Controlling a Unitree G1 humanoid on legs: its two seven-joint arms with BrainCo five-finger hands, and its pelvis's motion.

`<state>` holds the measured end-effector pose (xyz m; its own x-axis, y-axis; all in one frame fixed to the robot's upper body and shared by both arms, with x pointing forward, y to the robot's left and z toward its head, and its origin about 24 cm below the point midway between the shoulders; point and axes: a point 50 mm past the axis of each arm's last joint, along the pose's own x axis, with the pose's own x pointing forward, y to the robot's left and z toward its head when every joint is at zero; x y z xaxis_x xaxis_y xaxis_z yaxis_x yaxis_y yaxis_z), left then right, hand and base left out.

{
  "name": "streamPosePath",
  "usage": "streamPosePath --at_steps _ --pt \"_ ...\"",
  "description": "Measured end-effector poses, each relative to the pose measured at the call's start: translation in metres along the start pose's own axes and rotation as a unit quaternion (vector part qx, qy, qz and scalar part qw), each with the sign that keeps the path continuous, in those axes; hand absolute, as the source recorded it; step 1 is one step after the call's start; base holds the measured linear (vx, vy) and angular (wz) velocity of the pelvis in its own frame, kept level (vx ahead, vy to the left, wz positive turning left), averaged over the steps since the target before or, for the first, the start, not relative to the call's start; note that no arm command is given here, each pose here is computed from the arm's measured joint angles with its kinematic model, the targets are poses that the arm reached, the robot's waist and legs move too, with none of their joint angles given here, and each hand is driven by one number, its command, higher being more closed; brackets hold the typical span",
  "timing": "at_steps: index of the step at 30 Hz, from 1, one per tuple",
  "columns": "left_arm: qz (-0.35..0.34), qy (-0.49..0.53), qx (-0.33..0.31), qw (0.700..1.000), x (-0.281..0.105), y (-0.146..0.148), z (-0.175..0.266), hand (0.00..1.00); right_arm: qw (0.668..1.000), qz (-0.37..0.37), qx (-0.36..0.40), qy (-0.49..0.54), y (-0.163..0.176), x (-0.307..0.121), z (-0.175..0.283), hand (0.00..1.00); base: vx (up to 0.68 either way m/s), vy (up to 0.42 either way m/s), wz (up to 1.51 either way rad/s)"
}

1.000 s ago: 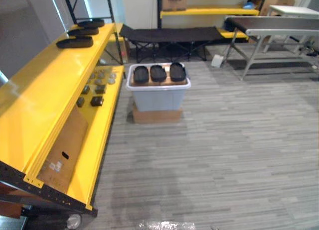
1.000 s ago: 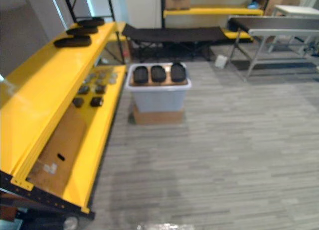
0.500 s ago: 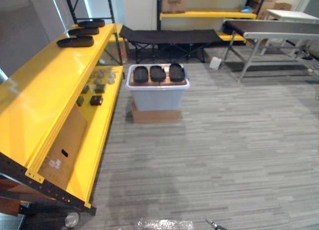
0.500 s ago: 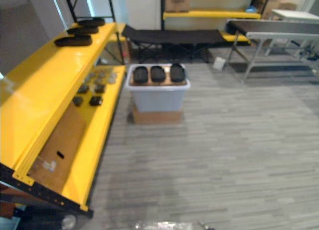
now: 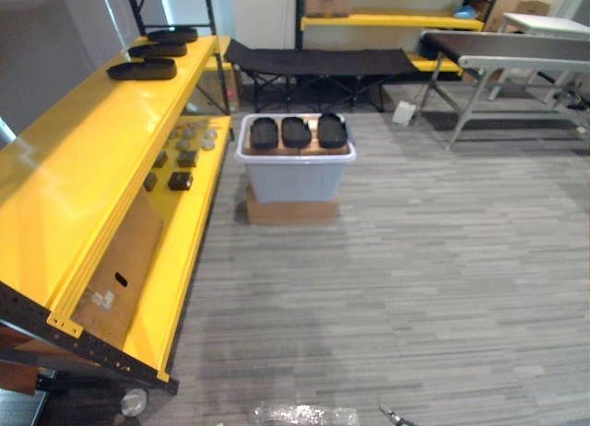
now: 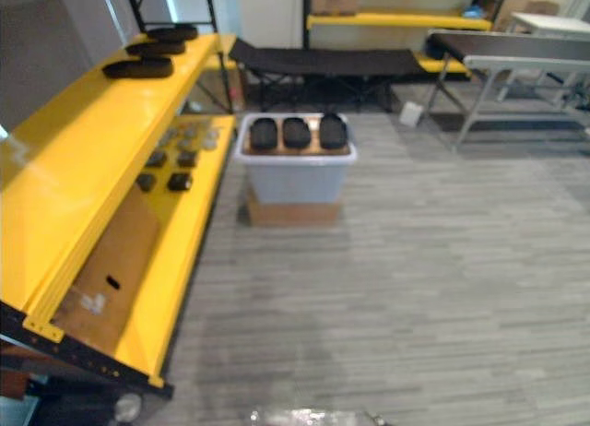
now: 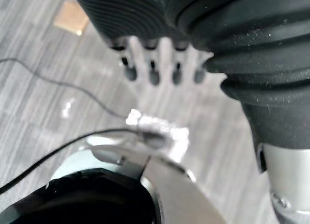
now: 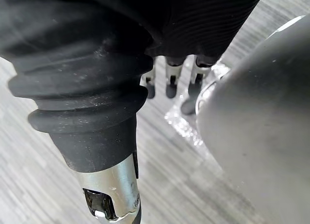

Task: Walk over and take plastic housings, then place them on the shelf

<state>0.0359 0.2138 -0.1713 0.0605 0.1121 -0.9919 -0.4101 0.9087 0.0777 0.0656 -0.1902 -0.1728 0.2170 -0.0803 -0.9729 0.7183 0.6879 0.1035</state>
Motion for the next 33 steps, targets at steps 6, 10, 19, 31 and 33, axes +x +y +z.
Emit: streamPosePath --at_steps 6,10,19,31,33 --pt "-0.001 -0.009 0.056 0.998 0.0 -0.006 0.007 0.0 0.999 -0.008 0.039 -0.032 -0.005 -0.001 0.005 0.0 -0.04 0.028 0.12" --pt "0.001 -0.004 0.068 0.998 0.0 -0.007 0.006 0.0 0.994 -0.004 0.094 -0.049 -0.007 -0.002 0.011 0.0 0.06 0.097 -0.05" --pt "0.007 -0.028 -0.039 0.999 -0.002 -0.004 0.016 0.0 0.99 -0.048 0.134 0.003 -0.039 -0.009 -0.038 0.0 0.27 -0.044 -0.11" --pt "-0.044 -0.057 -0.109 0.991 -0.003 -0.03 0.019 0.0 0.994 0.0 0.044 -0.101 -0.015 -0.005 0.043 0.0 0.4 -0.221 -0.02" --pt "-0.043 -0.062 -0.099 0.992 -0.003 -0.029 0.019 0.0 0.992 0.017 0.041 -0.117 -0.001 -0.005 0.056 0.0 0.35 0.088 -0.22"
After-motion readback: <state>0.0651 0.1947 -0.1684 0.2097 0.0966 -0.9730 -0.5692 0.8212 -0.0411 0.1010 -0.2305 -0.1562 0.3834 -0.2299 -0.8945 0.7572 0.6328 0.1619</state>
